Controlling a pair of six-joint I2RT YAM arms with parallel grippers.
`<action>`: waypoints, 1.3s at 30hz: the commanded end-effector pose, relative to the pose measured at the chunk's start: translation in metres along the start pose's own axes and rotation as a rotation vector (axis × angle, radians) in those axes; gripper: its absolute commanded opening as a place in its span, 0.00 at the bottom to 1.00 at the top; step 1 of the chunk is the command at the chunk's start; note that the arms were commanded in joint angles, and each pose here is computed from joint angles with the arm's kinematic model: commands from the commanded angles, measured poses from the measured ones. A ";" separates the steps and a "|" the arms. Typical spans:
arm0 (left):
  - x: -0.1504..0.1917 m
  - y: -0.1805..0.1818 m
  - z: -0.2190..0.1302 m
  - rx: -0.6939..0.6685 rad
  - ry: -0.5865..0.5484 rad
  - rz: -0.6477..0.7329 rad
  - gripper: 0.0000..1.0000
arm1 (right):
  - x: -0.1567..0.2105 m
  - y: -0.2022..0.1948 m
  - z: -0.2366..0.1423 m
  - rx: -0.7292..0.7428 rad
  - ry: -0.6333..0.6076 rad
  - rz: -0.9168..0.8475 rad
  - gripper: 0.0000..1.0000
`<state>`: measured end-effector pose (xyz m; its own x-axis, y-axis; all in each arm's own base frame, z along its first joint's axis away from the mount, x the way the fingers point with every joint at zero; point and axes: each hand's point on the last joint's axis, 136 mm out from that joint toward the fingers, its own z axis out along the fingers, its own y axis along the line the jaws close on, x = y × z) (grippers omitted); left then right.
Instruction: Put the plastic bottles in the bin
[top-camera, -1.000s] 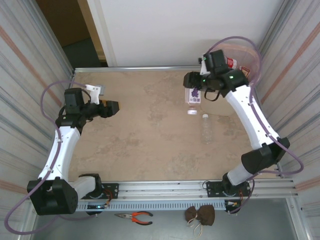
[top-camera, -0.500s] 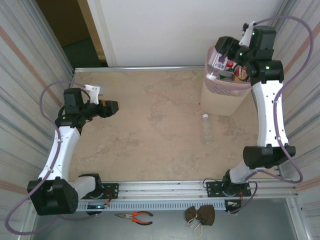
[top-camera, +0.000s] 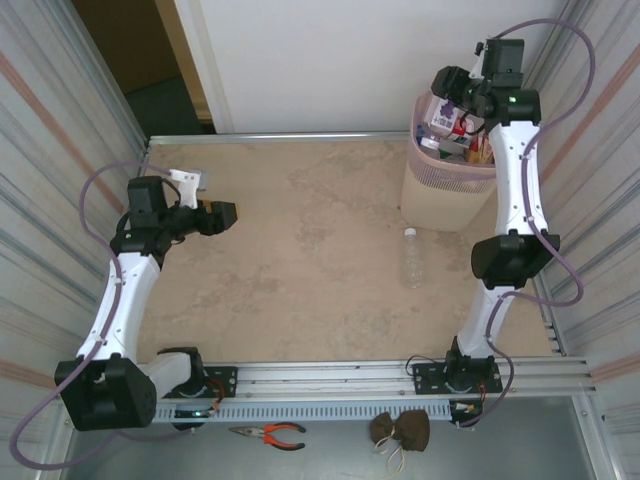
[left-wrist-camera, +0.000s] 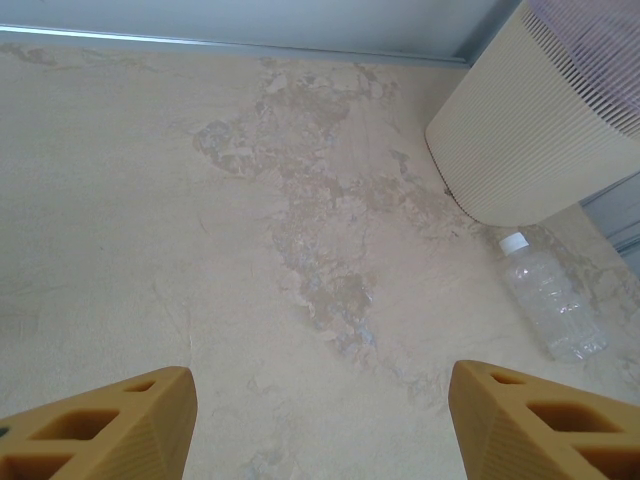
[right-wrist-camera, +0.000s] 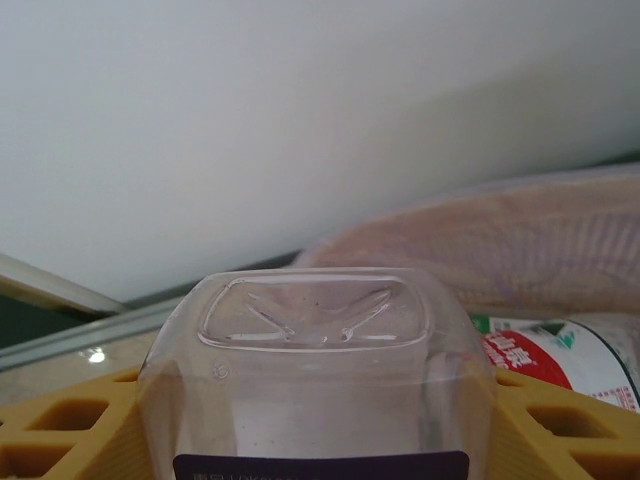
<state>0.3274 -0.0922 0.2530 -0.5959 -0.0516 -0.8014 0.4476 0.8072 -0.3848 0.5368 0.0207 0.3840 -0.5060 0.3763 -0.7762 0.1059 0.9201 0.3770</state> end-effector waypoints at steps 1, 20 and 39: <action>-0.002 0.000 -0.005 0.002 -0.020 -0.004 0.68 | 0.005 -0.002 0.003 0.039 0.017 -0.040 0.64; -0.003 -0.001 -0.005 0.012 -0.024 -0.011 0.68 | 0.005 0.000 -0.018 0.068 0.010 -0.065 0.71; -0.002 -0.001 -0.006 0.012 -0.025 -0.012 0.68 | 0.088 -0.033 0.054 0.106 0.321 -0.024 0.64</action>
<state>0.3283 -0.0888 0.2533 -0.5985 -0.0651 -0.7985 0.4357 0.8100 -0.3926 0.5474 0.0220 0.2825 -0.7105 0.3432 -0.6143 0.1796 0.9325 0.3132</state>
